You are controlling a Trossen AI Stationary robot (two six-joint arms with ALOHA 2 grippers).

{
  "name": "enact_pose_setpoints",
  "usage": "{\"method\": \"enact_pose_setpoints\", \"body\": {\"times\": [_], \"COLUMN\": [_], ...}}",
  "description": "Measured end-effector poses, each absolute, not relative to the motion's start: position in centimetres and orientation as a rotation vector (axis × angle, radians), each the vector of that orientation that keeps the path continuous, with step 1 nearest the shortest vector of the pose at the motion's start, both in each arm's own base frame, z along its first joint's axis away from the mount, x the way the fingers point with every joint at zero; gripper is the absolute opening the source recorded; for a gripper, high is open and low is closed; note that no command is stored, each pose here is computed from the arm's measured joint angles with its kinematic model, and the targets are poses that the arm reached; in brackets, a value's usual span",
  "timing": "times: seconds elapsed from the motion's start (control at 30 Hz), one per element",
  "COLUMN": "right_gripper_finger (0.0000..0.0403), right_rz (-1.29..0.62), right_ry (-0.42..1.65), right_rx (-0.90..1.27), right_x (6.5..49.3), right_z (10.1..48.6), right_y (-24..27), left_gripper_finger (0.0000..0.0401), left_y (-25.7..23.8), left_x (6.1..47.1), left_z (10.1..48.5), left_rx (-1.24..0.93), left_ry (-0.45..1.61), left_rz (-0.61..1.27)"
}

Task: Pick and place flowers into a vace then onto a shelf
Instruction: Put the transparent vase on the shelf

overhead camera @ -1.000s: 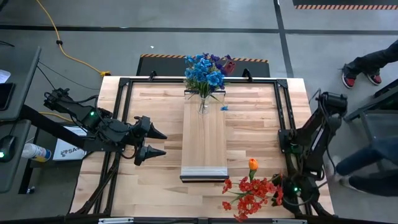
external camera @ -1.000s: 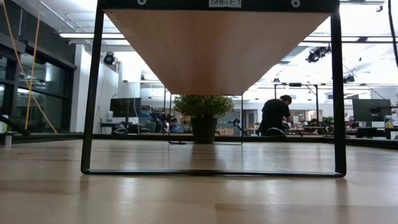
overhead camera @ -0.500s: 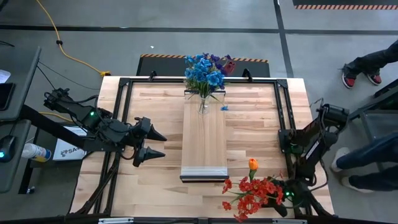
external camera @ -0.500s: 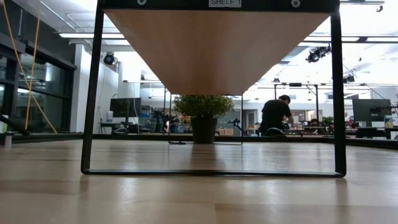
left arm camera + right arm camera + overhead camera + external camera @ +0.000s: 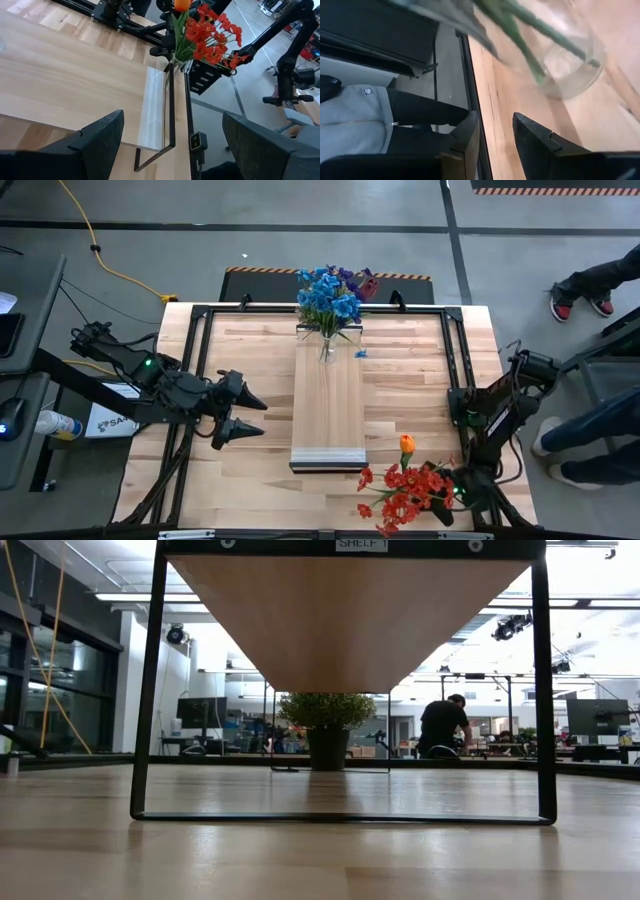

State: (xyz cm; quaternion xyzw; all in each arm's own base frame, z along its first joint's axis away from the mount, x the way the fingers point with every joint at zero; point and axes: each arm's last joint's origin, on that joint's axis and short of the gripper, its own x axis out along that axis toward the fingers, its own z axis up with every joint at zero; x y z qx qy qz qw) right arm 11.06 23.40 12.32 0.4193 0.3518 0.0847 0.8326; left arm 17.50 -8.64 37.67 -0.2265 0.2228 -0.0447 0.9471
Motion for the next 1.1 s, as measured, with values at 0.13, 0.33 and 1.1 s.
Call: {"method": "enact_pose_setpoints", "body": {"times": [0.13, 0.33, 1.1], "right_gripper_finger": [0.0129, 0.0178, 0.0207], "right_rz": [0.167, 0.170, 0.228], "right_ry": [0.742, 0.759, 0.667], "right_rx": [0.888, 0.874, 0.849], "right_x": [11.3, 11.2, 10.2], "right_z": [12.3, 12.2, 12.8], "right_y": [23.2, 23.3, 24.0], "left_gripper_finger": [0.0369, 0.0369, 0.0369], "left_y": [-8.6, -8.6, -8.6], "left_x": [17.5, 17.5, 17.5], "left_z": [37.6, 37.6, 37.6], "left_rx": [-0.457, -0.457, -0.449], "left_ry": [0.462, 0.463, 0.462], "left_rz": [-0.088, -0.088, -0.089]}}
